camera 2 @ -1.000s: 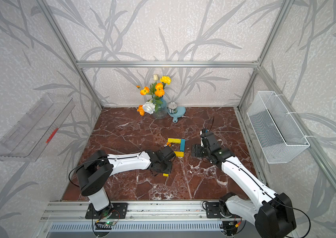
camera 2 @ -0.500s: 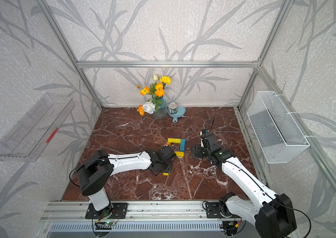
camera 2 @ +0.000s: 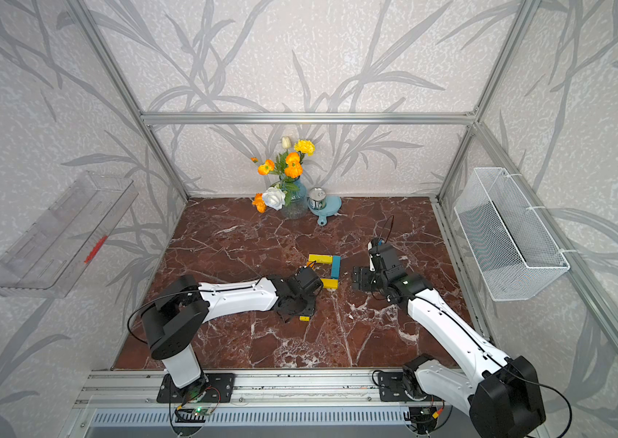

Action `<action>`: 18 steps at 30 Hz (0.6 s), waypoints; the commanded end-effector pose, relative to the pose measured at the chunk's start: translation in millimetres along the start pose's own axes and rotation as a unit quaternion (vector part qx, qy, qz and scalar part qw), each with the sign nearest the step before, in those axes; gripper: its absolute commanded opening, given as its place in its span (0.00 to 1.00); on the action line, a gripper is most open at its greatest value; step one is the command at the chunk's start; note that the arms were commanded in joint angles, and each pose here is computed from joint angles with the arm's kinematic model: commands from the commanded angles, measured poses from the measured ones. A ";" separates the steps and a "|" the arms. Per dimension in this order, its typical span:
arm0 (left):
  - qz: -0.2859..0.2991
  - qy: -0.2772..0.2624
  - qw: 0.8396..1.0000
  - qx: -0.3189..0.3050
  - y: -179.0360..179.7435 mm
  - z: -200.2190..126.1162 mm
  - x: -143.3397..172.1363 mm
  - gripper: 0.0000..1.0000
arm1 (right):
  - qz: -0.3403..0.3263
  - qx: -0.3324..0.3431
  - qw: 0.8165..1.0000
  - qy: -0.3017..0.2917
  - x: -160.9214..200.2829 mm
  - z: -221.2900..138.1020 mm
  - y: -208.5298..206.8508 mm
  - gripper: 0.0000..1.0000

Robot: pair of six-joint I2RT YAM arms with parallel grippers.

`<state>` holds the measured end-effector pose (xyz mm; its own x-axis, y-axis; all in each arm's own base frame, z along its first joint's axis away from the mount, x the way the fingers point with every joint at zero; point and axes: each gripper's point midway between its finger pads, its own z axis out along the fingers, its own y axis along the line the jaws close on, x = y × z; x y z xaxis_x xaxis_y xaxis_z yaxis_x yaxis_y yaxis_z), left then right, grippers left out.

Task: Assemble the letter p with building blocks
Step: Assemble the building block at the center of the board.

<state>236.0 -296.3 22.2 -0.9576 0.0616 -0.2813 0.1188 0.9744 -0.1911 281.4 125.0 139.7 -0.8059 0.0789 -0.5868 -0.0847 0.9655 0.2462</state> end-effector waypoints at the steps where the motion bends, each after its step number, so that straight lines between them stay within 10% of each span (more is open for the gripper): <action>1: -0.005 0.006 1.000 -0.029 17.0 4.9 5.0 0.69 | 0.004 0.001 1.000 0.007 3.9 -0.6 -1.8 0.90; 11: -0.003 -0.037 0.998 -0.046 27.7 -23.0 -7.8 0.95 | 0.000 -0.005 1.000 0.001 -0.3 -1.9 0.9 0.90; 18: 0.034 -0.228 0.973 -0.020 30.5 -145.0 -69.3 1.00 | -0.033 -0.032 0.997 -0.061 -28.5 -25.0 13.5 0.95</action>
<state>253.2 -263.3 115.2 -0.8512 0.0289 -0.5241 0.1435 0.9733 -0.1793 281.1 126.7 149.0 -0.7860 0.0591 -0.6154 -0.1206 0.9616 0.2464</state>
